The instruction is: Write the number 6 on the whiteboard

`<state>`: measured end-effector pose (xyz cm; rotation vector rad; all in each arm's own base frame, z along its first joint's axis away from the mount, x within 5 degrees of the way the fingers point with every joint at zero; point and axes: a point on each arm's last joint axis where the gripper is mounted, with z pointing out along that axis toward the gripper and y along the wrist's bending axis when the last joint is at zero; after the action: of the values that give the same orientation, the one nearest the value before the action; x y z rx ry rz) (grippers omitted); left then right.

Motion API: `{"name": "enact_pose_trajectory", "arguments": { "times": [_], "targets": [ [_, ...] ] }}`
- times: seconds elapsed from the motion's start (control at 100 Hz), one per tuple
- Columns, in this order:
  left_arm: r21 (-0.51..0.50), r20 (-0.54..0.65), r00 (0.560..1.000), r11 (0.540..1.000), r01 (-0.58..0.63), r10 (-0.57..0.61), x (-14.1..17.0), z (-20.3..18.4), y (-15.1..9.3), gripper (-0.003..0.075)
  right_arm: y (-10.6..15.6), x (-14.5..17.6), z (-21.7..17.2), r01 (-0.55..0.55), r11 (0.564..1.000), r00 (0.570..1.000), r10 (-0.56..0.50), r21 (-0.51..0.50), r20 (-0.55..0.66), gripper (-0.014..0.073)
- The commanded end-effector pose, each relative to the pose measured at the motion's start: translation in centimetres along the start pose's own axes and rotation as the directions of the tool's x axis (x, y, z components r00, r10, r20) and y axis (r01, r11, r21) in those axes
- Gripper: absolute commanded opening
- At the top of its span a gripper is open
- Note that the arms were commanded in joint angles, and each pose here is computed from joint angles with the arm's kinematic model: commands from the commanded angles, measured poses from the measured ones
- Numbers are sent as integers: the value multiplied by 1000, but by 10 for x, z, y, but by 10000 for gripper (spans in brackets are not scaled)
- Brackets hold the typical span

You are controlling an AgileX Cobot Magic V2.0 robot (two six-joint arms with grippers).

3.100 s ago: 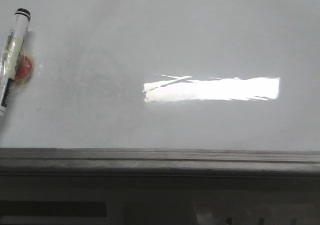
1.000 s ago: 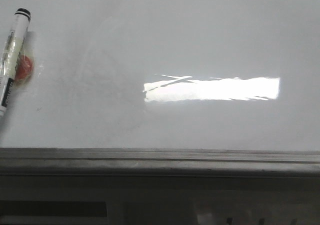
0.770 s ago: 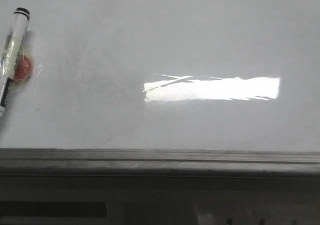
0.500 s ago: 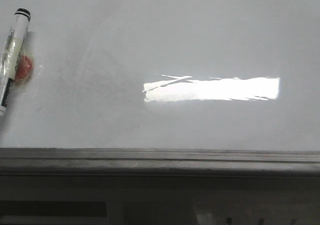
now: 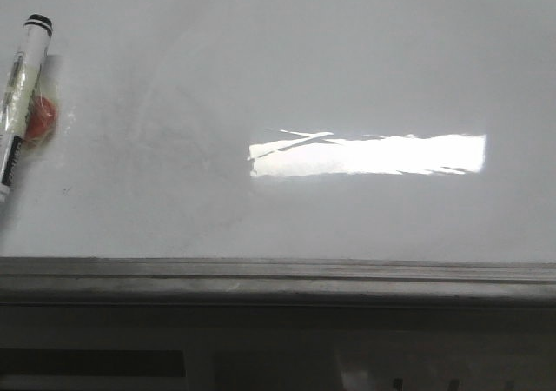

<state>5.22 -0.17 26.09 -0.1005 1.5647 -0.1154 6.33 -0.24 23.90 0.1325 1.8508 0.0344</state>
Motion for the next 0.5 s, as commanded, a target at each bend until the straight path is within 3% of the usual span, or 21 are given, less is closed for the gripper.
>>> {"name": "enact_pose_trajectory", "arguments": {
  "times": [0.0,0.15,0.34,0.49],
  "targets": [
    [3,125,992,1000,12,-12,-18,0,-1,451,2,-19,-3,5,1000,994,-4,-11,107,-64],
    [29,117,992,999,45,-48,-17,1,-2,451,2,-19,-3,5,1000,994,-4,-11,107,-64],
    [87,86,990,990,-115,108,-15,6,-7,451,2,-19,-3,5,1000,994,-4,-11,110,-64],
    [187,19,991,973,-133,131,-10,15,-14,451,2,-19,-3,5,1000,994,-4,-11,111,-64]
  ]
}}
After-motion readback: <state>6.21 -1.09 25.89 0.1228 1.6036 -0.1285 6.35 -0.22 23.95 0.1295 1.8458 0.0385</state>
